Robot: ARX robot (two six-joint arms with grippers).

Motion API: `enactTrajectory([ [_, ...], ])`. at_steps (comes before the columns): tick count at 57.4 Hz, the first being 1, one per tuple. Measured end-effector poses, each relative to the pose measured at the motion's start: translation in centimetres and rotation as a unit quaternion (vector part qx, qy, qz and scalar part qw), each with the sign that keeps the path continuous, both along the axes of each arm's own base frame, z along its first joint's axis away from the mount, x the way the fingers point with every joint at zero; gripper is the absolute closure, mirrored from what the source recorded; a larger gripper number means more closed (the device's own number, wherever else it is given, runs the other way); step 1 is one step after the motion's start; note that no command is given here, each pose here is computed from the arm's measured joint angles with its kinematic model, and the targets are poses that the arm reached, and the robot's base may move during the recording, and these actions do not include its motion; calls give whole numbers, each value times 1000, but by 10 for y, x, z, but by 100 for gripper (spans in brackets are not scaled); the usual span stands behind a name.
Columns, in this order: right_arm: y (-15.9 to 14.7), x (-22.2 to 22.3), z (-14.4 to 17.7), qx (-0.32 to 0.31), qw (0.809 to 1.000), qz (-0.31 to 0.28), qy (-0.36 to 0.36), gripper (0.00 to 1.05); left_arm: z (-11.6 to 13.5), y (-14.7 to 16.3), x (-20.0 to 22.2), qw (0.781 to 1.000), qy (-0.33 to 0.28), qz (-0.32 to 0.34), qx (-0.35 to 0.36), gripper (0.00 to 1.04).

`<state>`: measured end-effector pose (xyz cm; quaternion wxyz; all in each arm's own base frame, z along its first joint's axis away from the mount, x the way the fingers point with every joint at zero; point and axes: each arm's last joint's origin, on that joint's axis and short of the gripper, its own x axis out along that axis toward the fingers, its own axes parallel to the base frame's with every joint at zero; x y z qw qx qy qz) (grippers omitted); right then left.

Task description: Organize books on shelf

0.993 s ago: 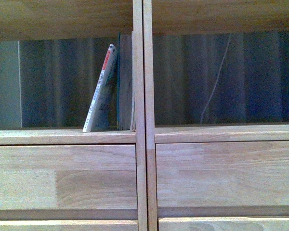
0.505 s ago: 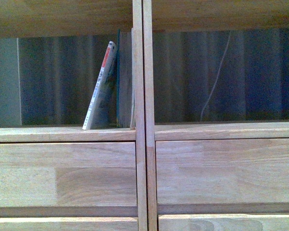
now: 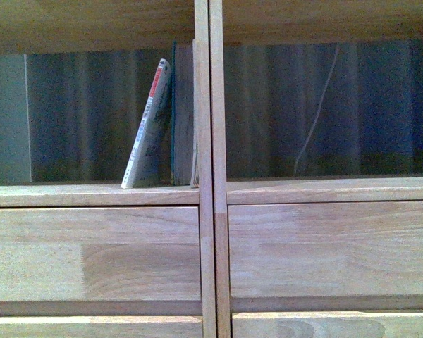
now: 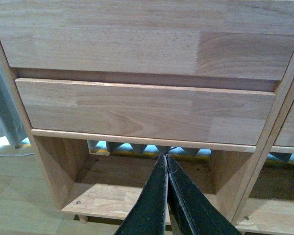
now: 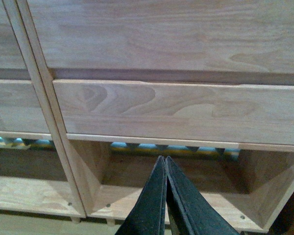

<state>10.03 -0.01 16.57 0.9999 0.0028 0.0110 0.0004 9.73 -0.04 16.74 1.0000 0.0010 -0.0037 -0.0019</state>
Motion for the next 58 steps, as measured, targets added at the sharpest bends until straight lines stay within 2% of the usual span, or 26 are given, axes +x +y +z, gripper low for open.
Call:
enactTrajectory([
  [22, 0, -3, 2, 0, 1000, -1, -16, 102, 0, 0, 0, 1000, 0, 0, 0, 102],
  [33, 0, -3, 2, -1, 1000, -1, -16, 70, 0, 0, 0, 1000, 0, 0, 0, 102],
  [54, 0, -3, 2, -1, 1000, -1, -16, 8, 0, 0, 0, 1000, 0, 0, 0, 38],
  [58, 0, -3, 2, -1, 1000, -1, -16, 7, 0, 0, 0, 1000, 0, 0, 0, 20],
])
